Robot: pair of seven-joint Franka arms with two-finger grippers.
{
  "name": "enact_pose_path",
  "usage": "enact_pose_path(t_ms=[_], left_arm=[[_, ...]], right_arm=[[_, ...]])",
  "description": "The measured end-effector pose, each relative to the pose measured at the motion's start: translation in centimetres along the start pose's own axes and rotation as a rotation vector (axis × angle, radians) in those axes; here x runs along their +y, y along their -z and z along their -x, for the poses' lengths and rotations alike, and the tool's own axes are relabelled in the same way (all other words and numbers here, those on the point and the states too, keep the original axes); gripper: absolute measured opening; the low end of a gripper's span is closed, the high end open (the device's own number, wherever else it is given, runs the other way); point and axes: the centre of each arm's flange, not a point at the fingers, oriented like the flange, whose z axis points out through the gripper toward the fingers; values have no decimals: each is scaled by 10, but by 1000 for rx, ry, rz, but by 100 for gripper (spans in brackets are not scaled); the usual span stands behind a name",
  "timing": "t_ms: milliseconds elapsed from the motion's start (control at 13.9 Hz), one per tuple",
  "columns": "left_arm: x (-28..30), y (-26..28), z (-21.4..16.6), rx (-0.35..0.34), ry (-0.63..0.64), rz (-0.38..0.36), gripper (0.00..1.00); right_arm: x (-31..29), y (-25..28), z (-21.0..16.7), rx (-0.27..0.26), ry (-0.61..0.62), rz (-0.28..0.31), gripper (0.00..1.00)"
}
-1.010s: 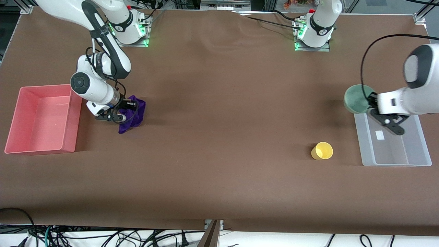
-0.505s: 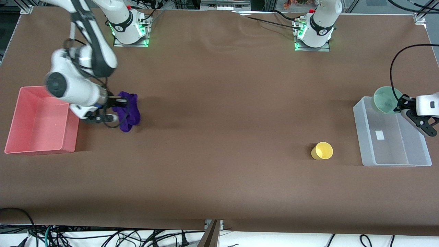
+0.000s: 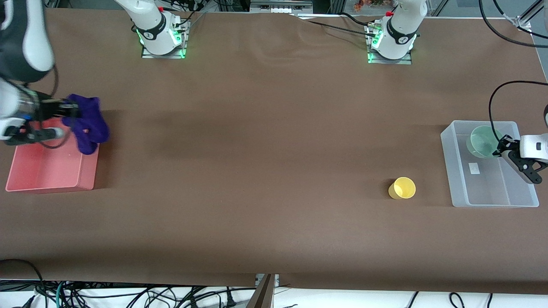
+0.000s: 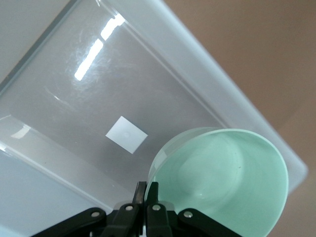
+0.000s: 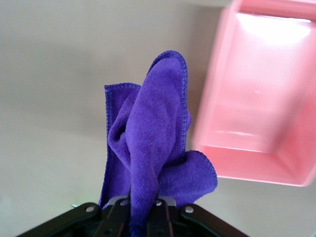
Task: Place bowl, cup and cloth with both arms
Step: 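Carry the bowl into the clear bin while the right gripper drops the cloth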
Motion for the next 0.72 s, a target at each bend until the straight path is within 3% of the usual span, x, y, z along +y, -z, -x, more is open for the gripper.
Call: enact_pose_path(t_ms=[216,505,721], left_arm=[[-12,-32,4,10,-3,1,3],[-15,-46,4,10,-3,13,3],[-16,-45,3,11,-4,12,28]], right_arm=[[72,-17,23,10,20,2,8],[123,-64,21,10,12,25,8],[145,-116,23,8,0,30,8]])
